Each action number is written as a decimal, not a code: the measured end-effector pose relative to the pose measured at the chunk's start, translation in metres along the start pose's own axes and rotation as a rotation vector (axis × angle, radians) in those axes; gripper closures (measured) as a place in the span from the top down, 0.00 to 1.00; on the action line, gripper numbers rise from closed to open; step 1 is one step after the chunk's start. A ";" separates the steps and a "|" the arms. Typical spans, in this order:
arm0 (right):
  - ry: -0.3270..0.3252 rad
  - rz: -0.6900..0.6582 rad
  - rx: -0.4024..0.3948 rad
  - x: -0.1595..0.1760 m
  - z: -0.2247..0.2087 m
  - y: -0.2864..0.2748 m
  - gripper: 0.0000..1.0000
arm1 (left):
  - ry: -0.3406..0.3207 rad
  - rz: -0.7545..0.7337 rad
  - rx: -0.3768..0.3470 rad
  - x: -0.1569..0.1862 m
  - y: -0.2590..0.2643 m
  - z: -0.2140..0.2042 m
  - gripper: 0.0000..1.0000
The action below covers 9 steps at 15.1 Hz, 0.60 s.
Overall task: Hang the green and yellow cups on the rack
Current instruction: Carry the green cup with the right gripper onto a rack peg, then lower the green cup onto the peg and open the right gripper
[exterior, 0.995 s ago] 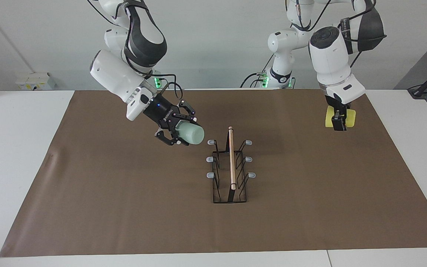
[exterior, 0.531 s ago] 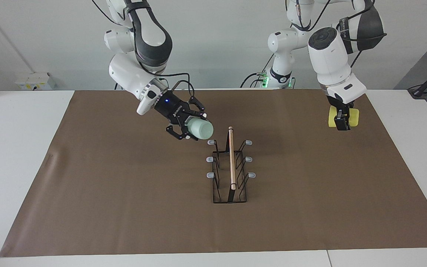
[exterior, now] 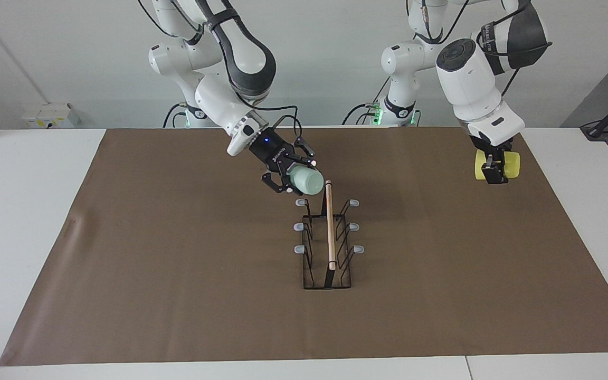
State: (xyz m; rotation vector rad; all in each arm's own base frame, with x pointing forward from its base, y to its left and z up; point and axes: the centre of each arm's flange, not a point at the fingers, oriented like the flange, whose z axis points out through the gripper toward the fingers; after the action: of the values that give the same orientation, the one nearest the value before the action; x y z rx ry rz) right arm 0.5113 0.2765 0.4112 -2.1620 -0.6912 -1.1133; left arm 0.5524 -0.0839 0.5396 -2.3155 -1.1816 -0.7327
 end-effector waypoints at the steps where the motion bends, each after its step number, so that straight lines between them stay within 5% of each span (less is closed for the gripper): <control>1: 0.003 -0.002 -0.003 -0.005 0.005 0.000 0.70 | 0.000 0.001 0.001 0.000 0.000 0.000 0.67; 9: 0.010 -0.007 -0.002 -0.012 0.032 -0.009 0.70 | 0.003 0.011 0.011 -0.004 0.001 0.000 0.67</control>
State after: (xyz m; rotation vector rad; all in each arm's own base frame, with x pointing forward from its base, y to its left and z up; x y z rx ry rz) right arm 0.5160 0.3038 0.3885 -2.1561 -0.6936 -1.1283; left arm 0.5513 -0.0874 0.5370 -2.3094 -1.1675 -0.7235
